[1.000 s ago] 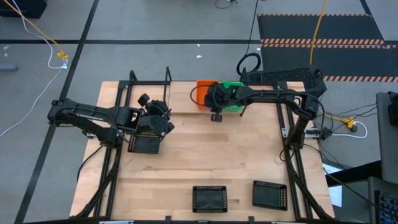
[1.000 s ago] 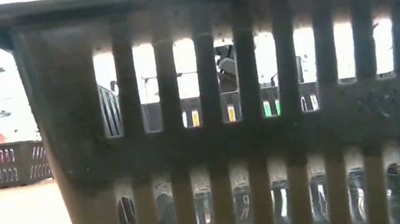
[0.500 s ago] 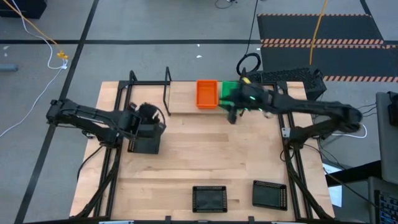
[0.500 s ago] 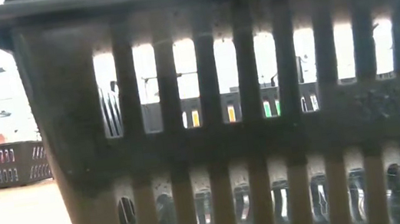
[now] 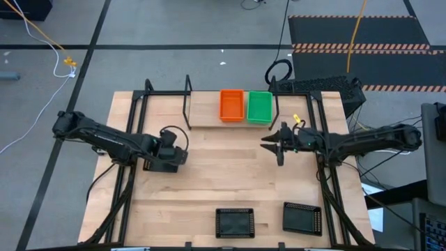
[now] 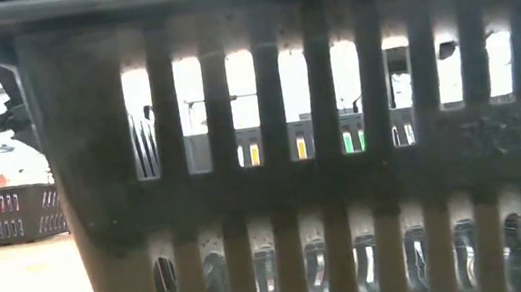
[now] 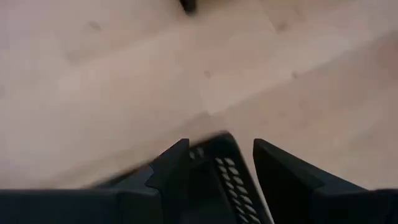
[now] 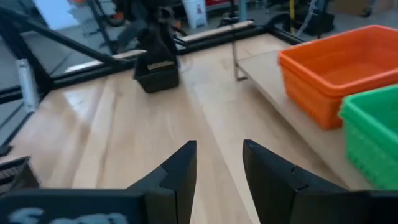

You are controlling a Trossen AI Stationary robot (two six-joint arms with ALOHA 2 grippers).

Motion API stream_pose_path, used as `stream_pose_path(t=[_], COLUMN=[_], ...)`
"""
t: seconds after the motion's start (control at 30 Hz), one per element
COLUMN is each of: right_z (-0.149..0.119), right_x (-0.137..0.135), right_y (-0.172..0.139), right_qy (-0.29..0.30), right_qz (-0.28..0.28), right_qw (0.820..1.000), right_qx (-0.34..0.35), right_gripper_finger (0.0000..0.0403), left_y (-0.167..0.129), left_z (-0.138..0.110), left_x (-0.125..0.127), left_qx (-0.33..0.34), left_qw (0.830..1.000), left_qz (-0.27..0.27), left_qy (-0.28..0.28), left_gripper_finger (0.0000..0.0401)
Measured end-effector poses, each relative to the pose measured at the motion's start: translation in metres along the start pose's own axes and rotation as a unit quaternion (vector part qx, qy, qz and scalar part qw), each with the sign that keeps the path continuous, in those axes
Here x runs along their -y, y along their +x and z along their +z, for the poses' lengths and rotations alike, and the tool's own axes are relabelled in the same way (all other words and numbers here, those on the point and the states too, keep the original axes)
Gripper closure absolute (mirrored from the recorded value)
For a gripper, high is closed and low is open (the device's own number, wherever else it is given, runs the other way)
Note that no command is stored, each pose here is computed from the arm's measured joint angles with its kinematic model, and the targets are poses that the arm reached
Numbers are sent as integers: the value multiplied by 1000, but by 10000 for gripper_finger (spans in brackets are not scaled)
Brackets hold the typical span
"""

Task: Stack baskets on shelf by color
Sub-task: Put the top black bin on the shelf

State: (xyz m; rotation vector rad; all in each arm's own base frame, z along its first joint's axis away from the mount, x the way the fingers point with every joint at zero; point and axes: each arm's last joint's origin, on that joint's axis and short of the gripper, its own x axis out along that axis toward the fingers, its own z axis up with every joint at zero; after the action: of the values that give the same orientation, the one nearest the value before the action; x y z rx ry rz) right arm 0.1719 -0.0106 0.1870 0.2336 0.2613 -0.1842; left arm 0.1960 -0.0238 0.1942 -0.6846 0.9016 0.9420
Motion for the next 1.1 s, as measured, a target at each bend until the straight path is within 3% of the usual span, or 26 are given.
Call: stream_pose_path(t=[0.1, 0.27, 0.43, 0.53, 0.67, 0.77, 0.97, 1.1], right_z=[-6, -10, -12, -12, -12, -12, -10, -7], right_x=[1, 2, 3, 2, 1, 0, -1, -2], right_y=[0, -1, -1, -1, -1, -1, -1, 1], right_qy=[-1, -13, -19, -11, -7, -7, -8, -33], right_qz=[7, 14, 15, 17, 33, 47, 59, 59], right_qw=[1000, 999, 999, 999, 999, 998, 997, 996], right_qx=[17, 47, 47, 47, 43, 43, 49, 52], right_gripper_finger=[280, 280, 280, 280, 280, 280, 280, 280], left_y=[2, 9, 28, 40, 39, 16, -68, -142], left_z=[-2, -7, -16, -22, -24, -18, 7, 43], left_x=[3, 6, 16, 24, 31, 37, 52, 53], left_qx=[-34, -67, -106, -140, -177, -174, -134, -35], left_qw=[999, 997, 994, 990, 983, 983, 987, 992], left_qz=[-23, -12, 2, -7, -34, -44, -31, -17], left_qy=[-12, -27, -5, 21, 33, 42, 81, 123], left_gripper_finger=[222, 222, 230, 263, 339, 389, 396, 397])
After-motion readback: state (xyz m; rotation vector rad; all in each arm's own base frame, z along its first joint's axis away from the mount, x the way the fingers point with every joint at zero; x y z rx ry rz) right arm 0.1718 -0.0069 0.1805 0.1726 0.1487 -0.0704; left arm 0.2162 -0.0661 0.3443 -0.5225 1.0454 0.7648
